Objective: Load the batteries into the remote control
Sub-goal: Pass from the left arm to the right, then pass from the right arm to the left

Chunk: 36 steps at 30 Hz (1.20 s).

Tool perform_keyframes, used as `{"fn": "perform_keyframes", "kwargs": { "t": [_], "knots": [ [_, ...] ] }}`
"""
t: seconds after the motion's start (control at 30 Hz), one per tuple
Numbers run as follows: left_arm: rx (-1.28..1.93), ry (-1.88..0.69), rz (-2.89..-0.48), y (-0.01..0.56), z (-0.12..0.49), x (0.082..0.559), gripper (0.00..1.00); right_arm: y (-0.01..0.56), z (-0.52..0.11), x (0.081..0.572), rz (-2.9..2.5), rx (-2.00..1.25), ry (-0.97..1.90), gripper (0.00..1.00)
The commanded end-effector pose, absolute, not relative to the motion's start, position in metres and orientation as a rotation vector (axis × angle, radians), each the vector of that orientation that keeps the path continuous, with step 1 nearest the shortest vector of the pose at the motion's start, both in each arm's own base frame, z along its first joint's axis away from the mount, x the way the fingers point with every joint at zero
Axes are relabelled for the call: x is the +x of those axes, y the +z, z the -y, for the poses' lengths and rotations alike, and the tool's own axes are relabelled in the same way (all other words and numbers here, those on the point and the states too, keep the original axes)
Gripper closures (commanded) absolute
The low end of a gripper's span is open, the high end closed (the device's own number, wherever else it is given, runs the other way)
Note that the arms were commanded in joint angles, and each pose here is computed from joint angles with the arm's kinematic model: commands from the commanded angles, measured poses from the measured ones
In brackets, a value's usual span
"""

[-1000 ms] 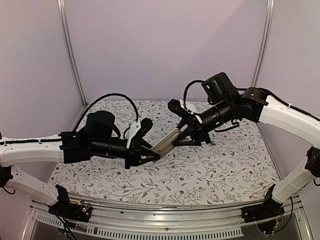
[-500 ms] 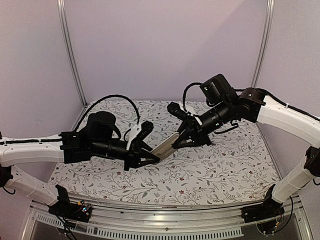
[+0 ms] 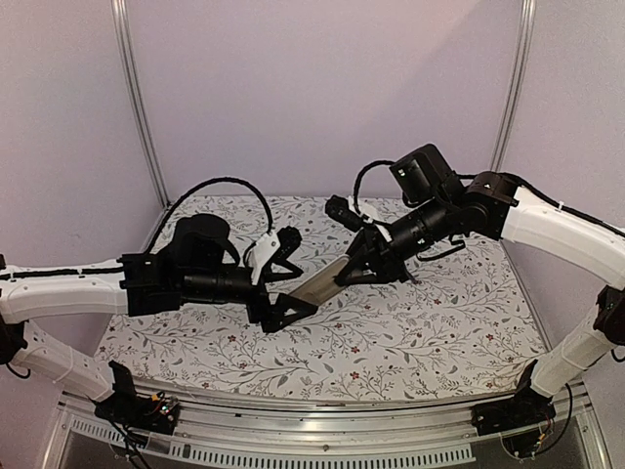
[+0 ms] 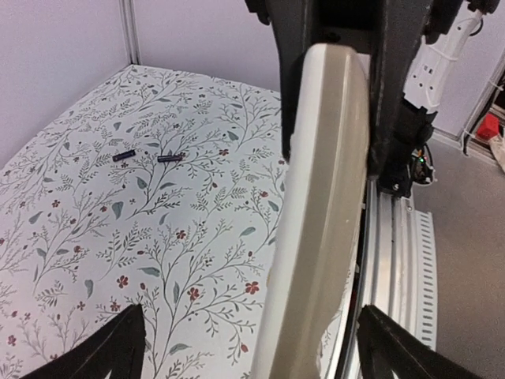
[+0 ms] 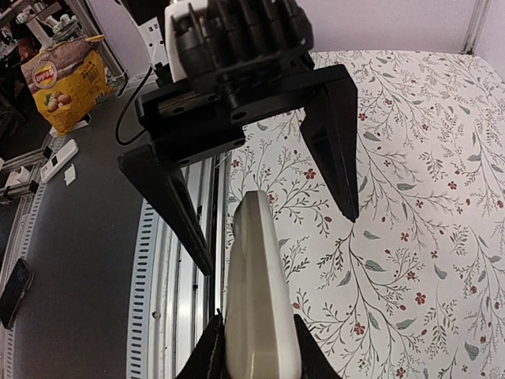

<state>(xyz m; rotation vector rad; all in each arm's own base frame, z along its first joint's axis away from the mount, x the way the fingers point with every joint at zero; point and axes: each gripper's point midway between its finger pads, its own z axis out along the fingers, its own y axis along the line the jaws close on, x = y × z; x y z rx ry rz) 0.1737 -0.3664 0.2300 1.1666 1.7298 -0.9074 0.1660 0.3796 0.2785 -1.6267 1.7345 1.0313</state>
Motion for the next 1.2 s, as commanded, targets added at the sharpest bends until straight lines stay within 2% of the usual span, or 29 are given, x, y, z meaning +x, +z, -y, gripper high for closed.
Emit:
{"fn": "perform_keyframes", "kwargs": {
  "t": [0.0, 0.1, 0.23, 0.43, 0.6, 0.73, 0.87, 1.17],
  "knots": [
    [1.160, -0.746, -1.633, 0.250, 0.356, 0.183, 0.06, 0.285, -0.382, 0.189, -1.823, -1.478, 0.989, 1.00],
    [1.180, -0.668, -1.465, 0.271, 0.351, 0.172, 0.01, 0.291, -0.382, 0.201, -1.871, -1.377, 1.031, 1.00],
    [1.149, -0.453, -1.306, 0.282, 0.339, 0.174, 0.00, 0.307, -0.388, 0.205, -1.921, -1.226, 1.142, 1.00],
    [1.202, -0.220, -1.240, 0.273, 0.341, 0.188, 0.00, 0.315, -0.391, 0.207, -1.984, -1.093, 1.229, 1.00],
    [1.154, -0.152, -1.233, 0.277, 0.346, 0.202, 0.00, 0.312, -0.393, 0.203, -2.003, -1.088, 1.278, 1.00],
    [1.142, -0.193, -1.224, 0.279, 0.348, 0.199, 0.00, 0.313, -0.392, 0.200, -1.982, -1.105, 1.289, 1.00],
    [1.188, -0.449, -1.244, 0.282, 0.354, 0.180, 0.00, 0.319, -0.392, 0.192, -1.930, -1.163, 1.312, 1.00],
    [1.196, -0.744, -1.358, 0.294, 0.352, 0.172, 0.04, 0.316, -0.388, 0.179, -1.840, -1.285, 1.314, 0.99]
  ]
}}
